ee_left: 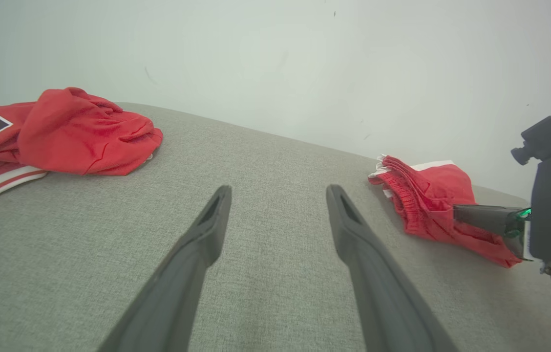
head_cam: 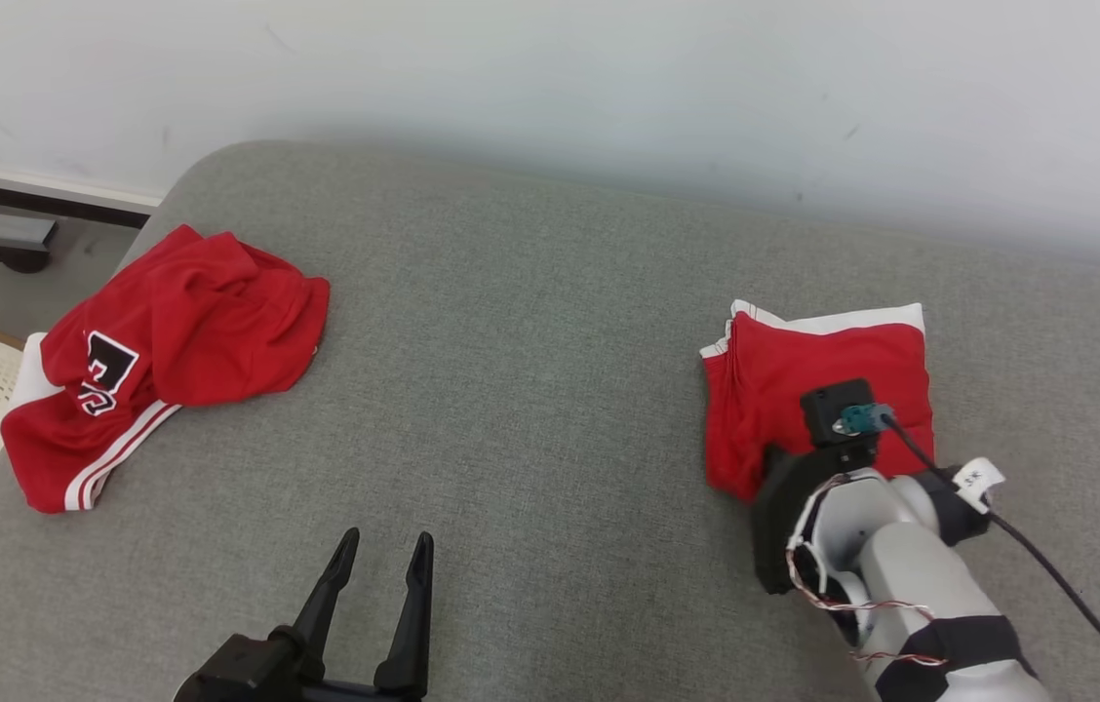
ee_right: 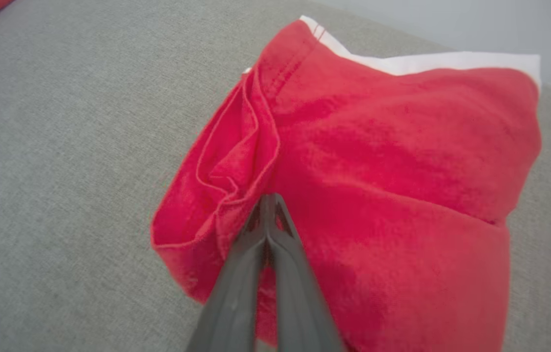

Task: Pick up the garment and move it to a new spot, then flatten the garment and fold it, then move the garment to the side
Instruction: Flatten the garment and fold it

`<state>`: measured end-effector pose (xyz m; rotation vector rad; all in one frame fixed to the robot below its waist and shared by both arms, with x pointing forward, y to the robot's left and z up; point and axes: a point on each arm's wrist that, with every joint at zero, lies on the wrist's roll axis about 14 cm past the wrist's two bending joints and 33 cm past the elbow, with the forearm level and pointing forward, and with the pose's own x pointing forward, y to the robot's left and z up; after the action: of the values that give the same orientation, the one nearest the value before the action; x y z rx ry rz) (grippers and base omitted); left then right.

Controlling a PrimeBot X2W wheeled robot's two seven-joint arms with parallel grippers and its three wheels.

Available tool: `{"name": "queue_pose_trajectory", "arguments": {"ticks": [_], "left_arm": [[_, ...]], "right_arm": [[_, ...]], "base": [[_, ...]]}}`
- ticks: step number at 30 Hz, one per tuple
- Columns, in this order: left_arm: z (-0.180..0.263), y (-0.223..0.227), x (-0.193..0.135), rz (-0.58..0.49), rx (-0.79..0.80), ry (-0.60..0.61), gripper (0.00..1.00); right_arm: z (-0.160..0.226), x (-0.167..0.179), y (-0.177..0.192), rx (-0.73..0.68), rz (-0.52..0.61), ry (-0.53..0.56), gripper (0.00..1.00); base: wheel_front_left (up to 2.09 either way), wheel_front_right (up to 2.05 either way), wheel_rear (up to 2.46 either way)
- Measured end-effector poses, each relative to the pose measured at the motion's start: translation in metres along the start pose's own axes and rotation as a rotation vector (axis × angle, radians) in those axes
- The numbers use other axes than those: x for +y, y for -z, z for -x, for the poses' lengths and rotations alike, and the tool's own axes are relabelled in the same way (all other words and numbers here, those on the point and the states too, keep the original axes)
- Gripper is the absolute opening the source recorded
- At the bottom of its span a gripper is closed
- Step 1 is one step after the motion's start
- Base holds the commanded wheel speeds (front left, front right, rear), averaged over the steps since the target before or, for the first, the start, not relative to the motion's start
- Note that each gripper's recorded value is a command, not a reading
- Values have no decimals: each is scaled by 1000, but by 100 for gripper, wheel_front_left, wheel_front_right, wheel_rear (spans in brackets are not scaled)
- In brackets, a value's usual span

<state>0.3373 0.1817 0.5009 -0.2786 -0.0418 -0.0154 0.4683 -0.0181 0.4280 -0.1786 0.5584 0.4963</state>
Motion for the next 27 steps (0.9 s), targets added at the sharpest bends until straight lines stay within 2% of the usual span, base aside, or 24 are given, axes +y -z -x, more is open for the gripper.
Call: {"name": "queue_pose_trajectory", "arguments": {"ticks": [10, 15, 16, 17, 18, 24, 27], "left_arm": [[0, -1, 2, 0, -5, -6, 100], [-1, -5, 0, -2, -17, 3, 100], [-1, -6, 0, -5, -21, 3, 100], [-2, -7, 0, -6, -25, 5, 100], [-1, -8, 0, -7, -27, 7, 100], [-8, -30, 2, -12, -104, -12, 100], [-9, -39, 7, -24, -137, -34, 100]], "right_arm": [[3, 64, 1, -16, 40, -189, 0], [13, 73, -13, -88, -17, -222, 0], [16, 69, -23, -132, -35, -215, 11], [20, 65, -33, -180, -53, -205, 58], [25, 59, -39, -219, -73, -191, 100], [65, 16, -52, -435, -168, -60, 100], [98, -15, -35, -512, -238, 47, 100]], "base": [[0, 0, 0], [0, 0, 0], [0, 0, 0], [0, 0, 0], [0, 0, 0], [0, 0, 0], [0, 0, 0]]}}
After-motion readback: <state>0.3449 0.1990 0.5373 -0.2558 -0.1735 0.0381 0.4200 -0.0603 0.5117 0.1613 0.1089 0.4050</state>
